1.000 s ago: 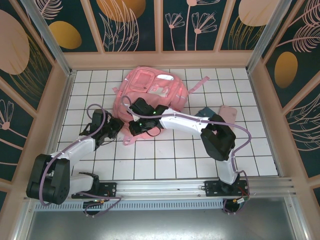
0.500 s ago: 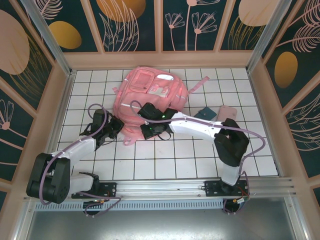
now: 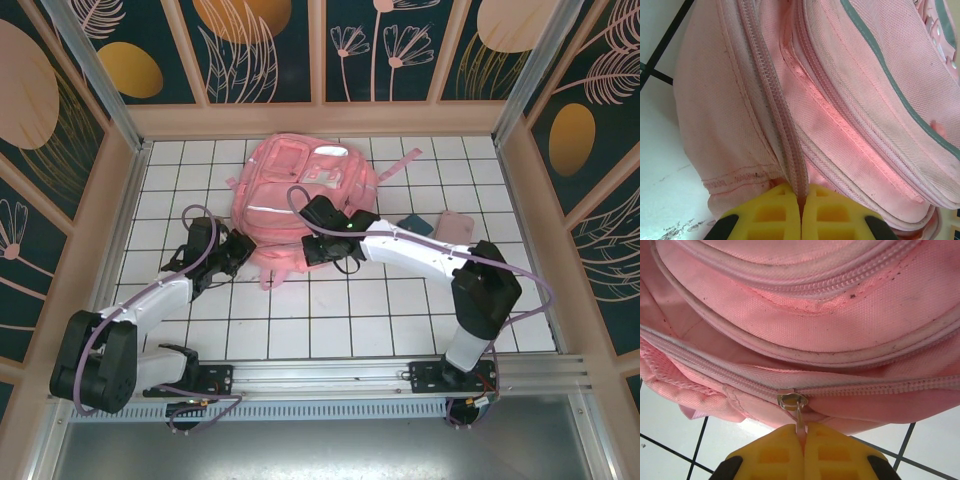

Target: Pack the student bag

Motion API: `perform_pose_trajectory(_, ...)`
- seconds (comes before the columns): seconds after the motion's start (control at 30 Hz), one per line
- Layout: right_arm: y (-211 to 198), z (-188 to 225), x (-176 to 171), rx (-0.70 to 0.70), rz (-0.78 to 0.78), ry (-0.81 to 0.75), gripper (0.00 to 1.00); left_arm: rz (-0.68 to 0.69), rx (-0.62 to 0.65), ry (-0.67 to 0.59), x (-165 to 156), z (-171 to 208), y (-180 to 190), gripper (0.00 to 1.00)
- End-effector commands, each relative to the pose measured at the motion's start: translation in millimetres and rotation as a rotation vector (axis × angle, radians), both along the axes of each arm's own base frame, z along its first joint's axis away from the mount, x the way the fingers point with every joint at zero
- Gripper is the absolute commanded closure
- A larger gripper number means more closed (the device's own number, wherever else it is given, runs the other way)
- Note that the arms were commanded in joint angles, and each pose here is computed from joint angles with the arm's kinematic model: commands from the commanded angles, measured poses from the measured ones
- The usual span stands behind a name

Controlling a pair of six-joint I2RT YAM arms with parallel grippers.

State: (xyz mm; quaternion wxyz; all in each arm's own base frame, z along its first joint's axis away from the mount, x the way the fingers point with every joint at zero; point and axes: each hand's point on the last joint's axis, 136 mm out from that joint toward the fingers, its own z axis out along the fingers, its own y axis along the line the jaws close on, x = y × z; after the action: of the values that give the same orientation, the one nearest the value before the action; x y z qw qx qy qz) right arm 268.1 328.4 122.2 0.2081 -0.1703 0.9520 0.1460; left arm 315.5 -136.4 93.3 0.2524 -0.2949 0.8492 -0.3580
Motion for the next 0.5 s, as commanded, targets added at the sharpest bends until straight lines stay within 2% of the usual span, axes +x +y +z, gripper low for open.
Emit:
perform_pose_trajectory(0.0,-25.3,16.7,1.0,0.005,-0.009,-0.007,1.0,0.112,0.121,-0.012,8.0,-5.9,34.6,1.0)
perform_pose_trajectory(0.1,24.1,39.3,-15.5,0.182,0.147,0.005,1.0,0.076,0.096,-0.032,10.7,0.1,26.9,1.0)
perform_pose_trajectory(0.17,47.0,49.1,-18.5,0.269,0.192,0.027,1.0,0.068,0.095,-0.038,11.7,3.2,25.3,1.0)
perform_pose_trajectory(0.3,78.0,50.3,-25.6,0.305,0.264,0.044,1.0,0.042,0.063,-0.054,13.4,9.1,18.5,1.0)
perform_pose_trajectory(0.47,98.6,41.7,-31.5,0.277,0.305,0.064,1.0,0.004,0.018,-0.068,14.2,12.6,8.8,1.0)
